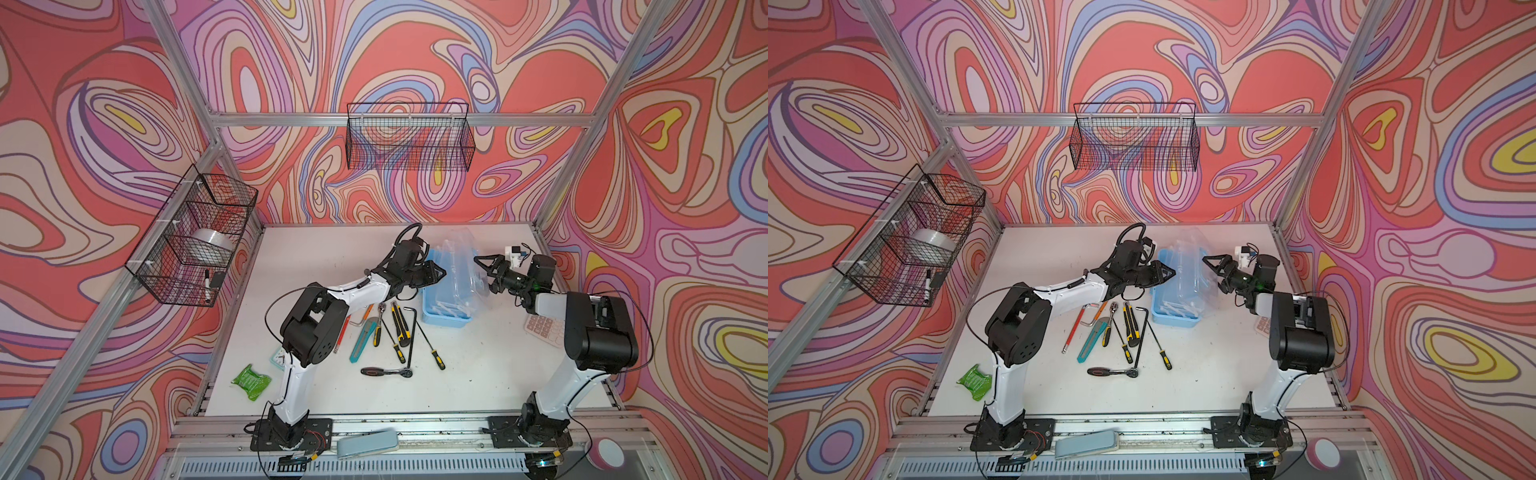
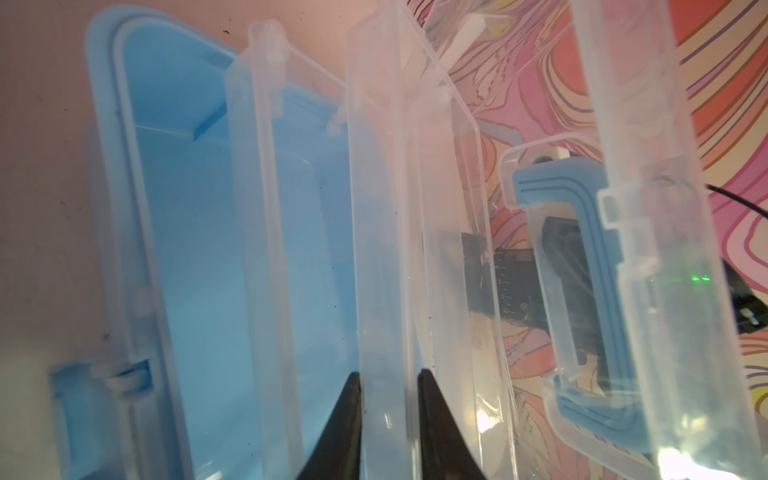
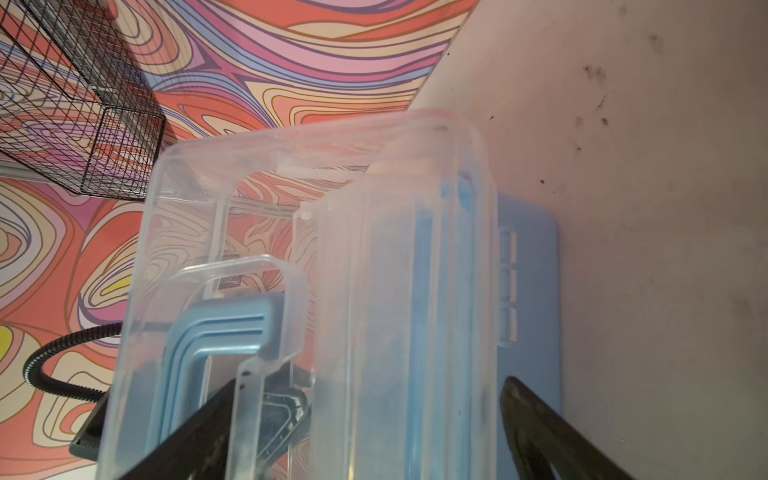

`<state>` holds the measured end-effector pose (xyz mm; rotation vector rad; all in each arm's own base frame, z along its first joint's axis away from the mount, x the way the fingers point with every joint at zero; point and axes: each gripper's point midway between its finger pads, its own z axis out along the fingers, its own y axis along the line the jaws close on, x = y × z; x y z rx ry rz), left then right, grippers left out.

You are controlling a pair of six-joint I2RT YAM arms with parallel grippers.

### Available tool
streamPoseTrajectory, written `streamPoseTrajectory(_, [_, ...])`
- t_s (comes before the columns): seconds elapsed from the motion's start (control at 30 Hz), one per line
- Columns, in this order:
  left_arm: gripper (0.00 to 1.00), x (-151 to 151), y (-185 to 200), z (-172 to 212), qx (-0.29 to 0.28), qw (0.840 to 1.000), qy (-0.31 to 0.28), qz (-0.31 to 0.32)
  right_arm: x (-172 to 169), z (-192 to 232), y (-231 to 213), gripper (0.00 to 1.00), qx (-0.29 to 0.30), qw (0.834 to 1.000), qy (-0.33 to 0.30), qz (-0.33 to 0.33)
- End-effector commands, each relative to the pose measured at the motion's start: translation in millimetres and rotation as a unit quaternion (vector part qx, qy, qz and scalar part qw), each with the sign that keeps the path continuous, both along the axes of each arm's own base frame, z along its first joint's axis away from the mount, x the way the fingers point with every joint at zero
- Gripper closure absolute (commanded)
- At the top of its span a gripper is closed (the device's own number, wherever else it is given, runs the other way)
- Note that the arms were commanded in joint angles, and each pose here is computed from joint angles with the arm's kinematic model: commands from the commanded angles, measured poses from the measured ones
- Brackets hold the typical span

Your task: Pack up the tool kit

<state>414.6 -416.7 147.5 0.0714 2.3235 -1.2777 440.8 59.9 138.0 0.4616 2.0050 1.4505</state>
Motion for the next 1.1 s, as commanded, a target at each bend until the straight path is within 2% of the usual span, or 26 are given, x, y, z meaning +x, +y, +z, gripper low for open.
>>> streamPoseTrajectory(0.0, [0.77, 6.5, -9.1, 25.9, -0.024, 0.999, -0.026, -0.006, 1.7, 1.2, -10.2, 0.02, -0.015, 1.000, -0.002, -0.011])
streamPoseTrajectory(0.3, [0.79, 9.4, -5.9, 26.0, -0.012, 1.000, -0.020, 0.007, -4.7, 16.4, -20.2, 0.02, 0.006, 0.999, -0.028, -0.014])
streamPoseTrajectory(0.53, [0.80, 10.5, -5.4, 26.9, -0.026, 1.000, -0.011, 0.012, -7.6, 12.1, -16.7, 0.09, 0.046, 0.998, -0.033, -0.006])
streamPoseTrajectory(0.67, [0.80, 10.6, 0.8, 28.9, -0.010, 1.000, -0.014, 0.022, -9.6, 7.8, -17.4, 0.09, 0.040, 0.999, -0.030, -0.012])
streamPoseTrajectory(1.07, [0.81, 9.4, -2.7, 54.9, -0.025, 0.999, -0.033, 0.022, -12.7, -5.7, -16.5, 0.07, 0.028, 0.999, -0.016, -0.008])
